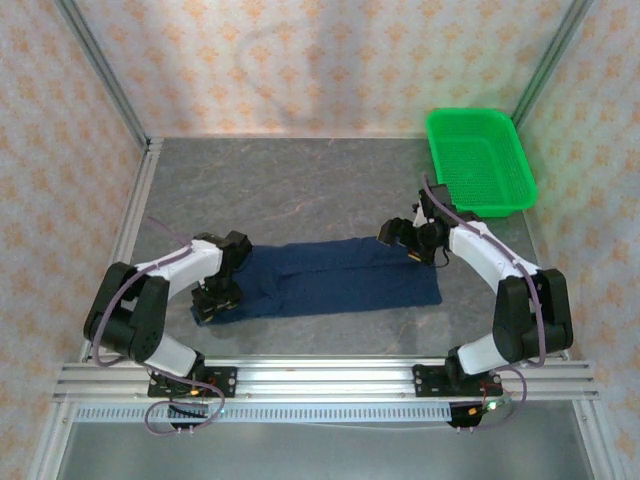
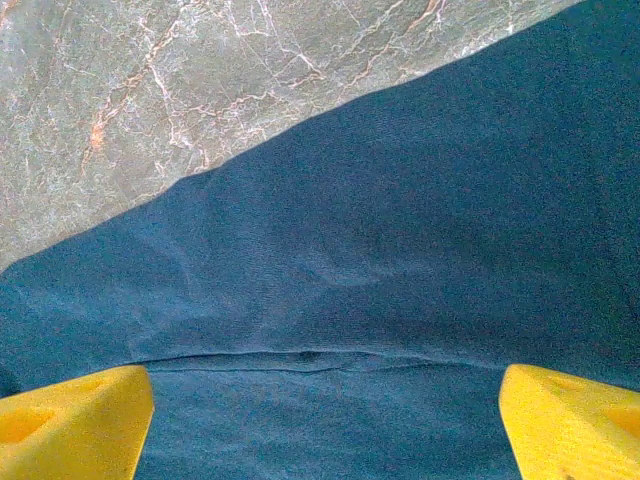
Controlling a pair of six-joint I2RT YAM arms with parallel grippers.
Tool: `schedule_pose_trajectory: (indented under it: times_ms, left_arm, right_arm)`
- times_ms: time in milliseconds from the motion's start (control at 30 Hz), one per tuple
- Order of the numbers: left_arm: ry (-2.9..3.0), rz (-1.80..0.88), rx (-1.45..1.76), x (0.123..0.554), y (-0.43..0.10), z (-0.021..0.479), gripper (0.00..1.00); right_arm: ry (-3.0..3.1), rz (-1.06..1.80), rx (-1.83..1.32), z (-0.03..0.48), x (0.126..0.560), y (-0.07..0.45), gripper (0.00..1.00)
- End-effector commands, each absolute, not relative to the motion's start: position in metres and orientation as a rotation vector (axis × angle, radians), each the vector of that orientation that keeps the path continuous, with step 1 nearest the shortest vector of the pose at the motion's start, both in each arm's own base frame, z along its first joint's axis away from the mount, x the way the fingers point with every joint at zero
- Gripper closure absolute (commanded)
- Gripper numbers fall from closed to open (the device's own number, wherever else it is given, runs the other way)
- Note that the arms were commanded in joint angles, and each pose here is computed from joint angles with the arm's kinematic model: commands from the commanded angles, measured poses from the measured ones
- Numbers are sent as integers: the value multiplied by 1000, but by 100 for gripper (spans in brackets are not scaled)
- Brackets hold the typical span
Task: Fold and stack the t-shirts
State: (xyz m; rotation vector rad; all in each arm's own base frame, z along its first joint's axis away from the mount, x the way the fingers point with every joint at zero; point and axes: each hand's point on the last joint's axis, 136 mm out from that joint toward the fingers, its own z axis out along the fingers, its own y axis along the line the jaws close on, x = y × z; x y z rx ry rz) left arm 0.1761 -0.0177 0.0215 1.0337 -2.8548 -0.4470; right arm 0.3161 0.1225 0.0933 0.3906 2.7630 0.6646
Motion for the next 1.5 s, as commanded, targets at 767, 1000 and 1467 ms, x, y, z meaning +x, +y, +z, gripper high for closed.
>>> schedule_pose_trajectory:
  times_ms: [767,1000,1467]
  left_arm:
    - [-3049,-135,1265,251,-33,84,33]
    - [-3009,-207,1237,270,-37,43,49]
    - [-3043,-368,1007,414,-17,2,55]
  right_arm:
    - [2876,377,427,67,320,95,14]
    - [2951,269,565,34,304,84,57]
    - [3097,67,629,-1,246,99,72]
